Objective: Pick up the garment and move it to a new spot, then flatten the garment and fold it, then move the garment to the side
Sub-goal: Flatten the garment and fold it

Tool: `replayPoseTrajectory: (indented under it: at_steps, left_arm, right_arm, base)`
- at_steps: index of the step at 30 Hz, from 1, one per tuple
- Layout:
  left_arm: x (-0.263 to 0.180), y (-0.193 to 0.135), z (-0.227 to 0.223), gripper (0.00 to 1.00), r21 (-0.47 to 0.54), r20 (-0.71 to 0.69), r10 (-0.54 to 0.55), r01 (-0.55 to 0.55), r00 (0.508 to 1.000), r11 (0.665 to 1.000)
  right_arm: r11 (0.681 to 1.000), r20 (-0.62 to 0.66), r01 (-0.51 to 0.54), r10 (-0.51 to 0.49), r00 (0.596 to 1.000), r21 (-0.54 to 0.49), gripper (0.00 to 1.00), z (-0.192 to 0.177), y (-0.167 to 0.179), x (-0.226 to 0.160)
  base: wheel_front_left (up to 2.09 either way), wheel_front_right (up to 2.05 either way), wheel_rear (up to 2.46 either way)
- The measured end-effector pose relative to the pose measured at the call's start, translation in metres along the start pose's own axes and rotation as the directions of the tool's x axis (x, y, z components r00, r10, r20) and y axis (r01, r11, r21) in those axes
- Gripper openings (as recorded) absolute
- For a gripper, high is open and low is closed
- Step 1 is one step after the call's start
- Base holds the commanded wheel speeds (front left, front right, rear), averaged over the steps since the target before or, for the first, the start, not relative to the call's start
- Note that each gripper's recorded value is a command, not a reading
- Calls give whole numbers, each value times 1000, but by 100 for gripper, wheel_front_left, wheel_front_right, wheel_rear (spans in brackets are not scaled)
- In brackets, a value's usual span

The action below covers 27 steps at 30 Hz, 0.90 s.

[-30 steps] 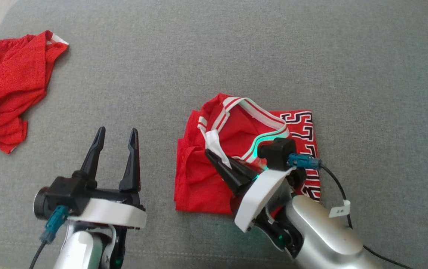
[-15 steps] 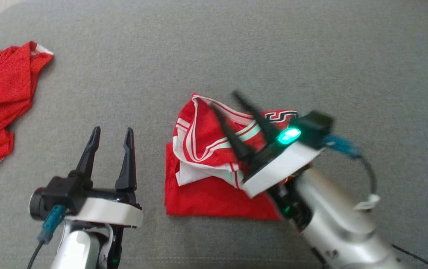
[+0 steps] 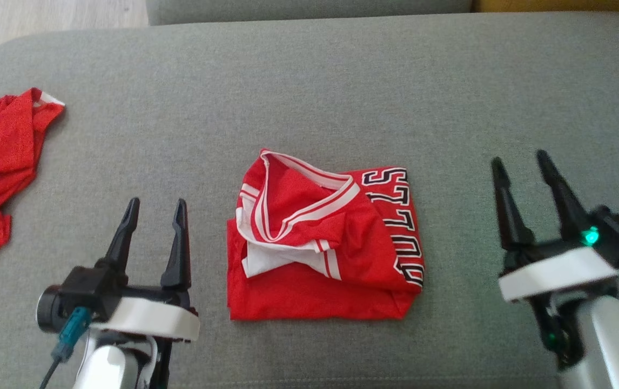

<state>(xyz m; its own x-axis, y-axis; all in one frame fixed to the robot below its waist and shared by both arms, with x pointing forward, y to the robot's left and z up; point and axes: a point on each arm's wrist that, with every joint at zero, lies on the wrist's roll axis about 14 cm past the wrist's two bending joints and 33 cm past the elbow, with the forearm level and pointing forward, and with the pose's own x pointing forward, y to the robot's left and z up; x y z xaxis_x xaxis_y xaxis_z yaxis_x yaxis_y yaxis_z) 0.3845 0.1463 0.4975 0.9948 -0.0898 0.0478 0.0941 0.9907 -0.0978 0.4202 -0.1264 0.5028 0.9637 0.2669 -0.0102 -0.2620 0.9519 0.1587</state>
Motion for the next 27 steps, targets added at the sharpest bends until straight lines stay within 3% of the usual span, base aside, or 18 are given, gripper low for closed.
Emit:
replayPoseTrajectory:
  at_steps: [9, 24, 25, 26, 27]
  left_arm:
    - [-8, -2, -1, 100, 16, -13, -19, 19, 1000, 1000]
    - [-8, -3, -4, 100, 22, -28, -25, 26, 999, 999]
    - [-8, -3, -5, 100, 21, -29, -25, 26, 999, 999]
    - [-8, -3, -6, 100, 20, -31, -26, 27, 999, 999]
    - [-8, -4, -6, 100, 20, -34, -28, 29, 999, 999]
  right_arm:
    - [993, -31, 89, -92, 995, -75, 100, 8, -19, -43]
    - [994, -29, 99, -100, 995, -54, 100, 11, -16, -44]
    - [994, -38, 99, -101, 994, -49, 78, 9, -16, -44]
    - [994, -54, 98, -101, 993, -43, 28, 5, -16, -44]
    - [995, -73, 98, -100, 992, -36, 0, 0, -16, -44]
  base:
    - [0, 0, 0]
    - [0, 0, 0]
    - [0, 0, 0]
    - [0, 0, 0]
    - [0, 0, 0]
